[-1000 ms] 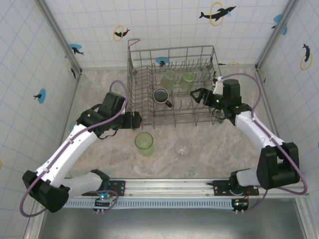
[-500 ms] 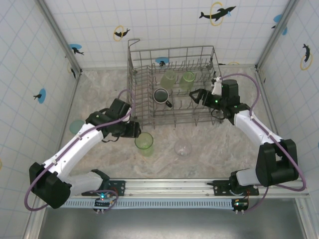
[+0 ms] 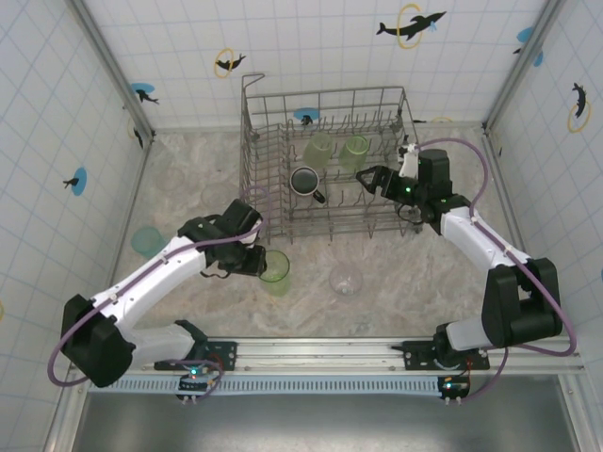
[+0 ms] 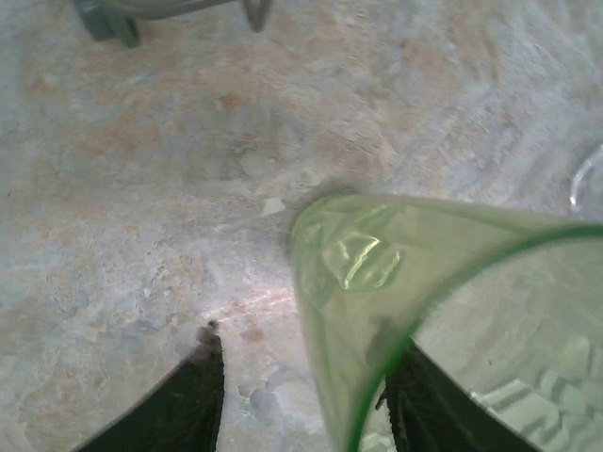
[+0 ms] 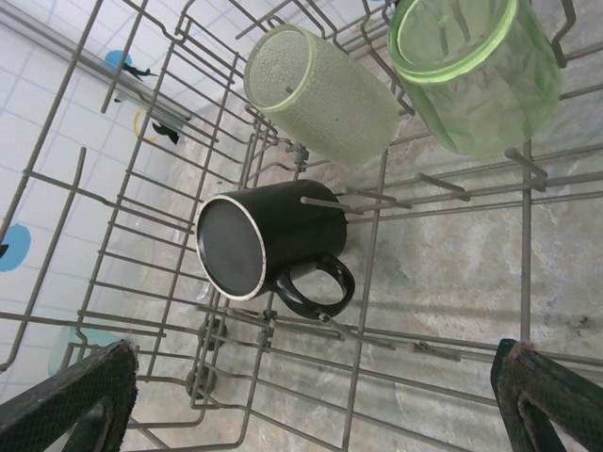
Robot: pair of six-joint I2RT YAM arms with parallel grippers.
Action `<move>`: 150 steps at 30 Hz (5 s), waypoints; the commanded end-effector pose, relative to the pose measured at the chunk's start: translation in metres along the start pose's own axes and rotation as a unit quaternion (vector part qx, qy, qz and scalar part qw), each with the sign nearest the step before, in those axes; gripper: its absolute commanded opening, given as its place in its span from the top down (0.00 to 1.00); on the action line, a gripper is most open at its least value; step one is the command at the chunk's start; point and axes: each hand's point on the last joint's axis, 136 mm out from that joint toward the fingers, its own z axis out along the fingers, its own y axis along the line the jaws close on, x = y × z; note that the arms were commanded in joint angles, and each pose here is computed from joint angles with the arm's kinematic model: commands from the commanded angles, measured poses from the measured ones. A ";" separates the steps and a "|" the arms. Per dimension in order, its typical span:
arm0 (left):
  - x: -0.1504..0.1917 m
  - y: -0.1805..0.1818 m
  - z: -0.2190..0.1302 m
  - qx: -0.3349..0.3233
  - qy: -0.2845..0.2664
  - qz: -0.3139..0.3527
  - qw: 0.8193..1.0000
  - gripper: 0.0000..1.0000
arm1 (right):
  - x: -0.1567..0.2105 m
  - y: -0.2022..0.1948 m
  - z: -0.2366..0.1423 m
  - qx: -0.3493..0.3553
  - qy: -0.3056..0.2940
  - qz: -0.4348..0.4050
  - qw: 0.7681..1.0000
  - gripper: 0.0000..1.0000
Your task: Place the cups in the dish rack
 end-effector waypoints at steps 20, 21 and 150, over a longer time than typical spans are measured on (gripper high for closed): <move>-0.021 -0.018 -0.029 -0.005 0.020 -0.046 0.999 1.00 | -0.008 0.011 -0.016 -0.028 -0.030 -0.001 0.999 0.00; -0.025 -0.022 -0.033 0.002 0.018 -0.046 0.999 1.00 | -0.009 0.010 -0.017 -0.028 -0.030 -0.001 0.999 0.00; -0.343 -0.145 -0.065 0.434 -0.299 -0.061 0.847 1.00 | -0.118 0.035 0.025 -0.184 -0.183 0.360 0.896 0.00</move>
